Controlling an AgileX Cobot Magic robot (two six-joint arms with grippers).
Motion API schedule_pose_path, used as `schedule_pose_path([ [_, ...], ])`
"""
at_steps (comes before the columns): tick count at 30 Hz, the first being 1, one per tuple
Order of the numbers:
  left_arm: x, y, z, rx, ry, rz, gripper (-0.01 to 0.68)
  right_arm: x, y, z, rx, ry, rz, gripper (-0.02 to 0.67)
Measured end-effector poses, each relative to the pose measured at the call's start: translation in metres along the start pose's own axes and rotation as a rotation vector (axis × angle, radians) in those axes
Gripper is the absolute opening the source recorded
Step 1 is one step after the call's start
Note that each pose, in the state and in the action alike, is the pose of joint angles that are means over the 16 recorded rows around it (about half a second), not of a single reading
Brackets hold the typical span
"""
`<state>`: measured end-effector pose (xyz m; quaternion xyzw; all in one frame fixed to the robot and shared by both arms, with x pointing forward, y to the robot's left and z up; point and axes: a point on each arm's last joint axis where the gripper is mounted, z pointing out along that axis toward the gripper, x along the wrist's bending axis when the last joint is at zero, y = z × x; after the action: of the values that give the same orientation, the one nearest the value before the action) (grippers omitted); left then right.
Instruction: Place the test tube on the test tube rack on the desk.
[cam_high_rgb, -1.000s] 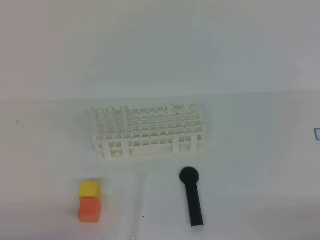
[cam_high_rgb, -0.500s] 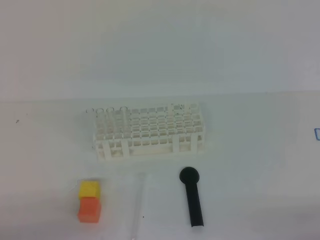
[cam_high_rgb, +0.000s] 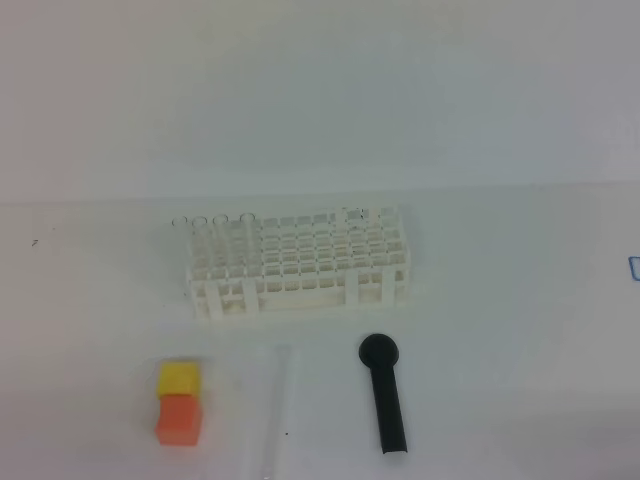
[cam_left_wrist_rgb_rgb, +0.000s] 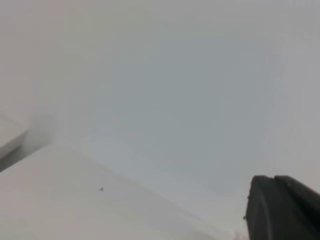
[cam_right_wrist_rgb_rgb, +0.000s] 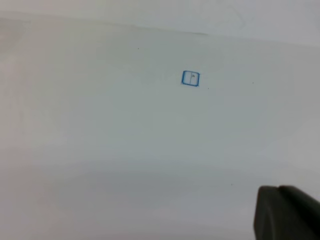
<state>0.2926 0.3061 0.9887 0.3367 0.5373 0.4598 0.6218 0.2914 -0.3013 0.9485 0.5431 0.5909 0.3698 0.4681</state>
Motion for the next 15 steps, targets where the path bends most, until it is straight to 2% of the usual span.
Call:
schedule_pose_path([
  [8, -0.007, 0.021, -0.001, -0.160, -0.056, -0.096, -0.001, 0.000, 0.000, 0.000, 0.000, 0.000, 0.000, -0.001],
  [15, -0.022, 0.053, 0.002, -0.138, -0.079, -0.147, -0.001, 0.000, 0.000, 0.000, 0.000, 0.000, 0.000, -0.001],
])
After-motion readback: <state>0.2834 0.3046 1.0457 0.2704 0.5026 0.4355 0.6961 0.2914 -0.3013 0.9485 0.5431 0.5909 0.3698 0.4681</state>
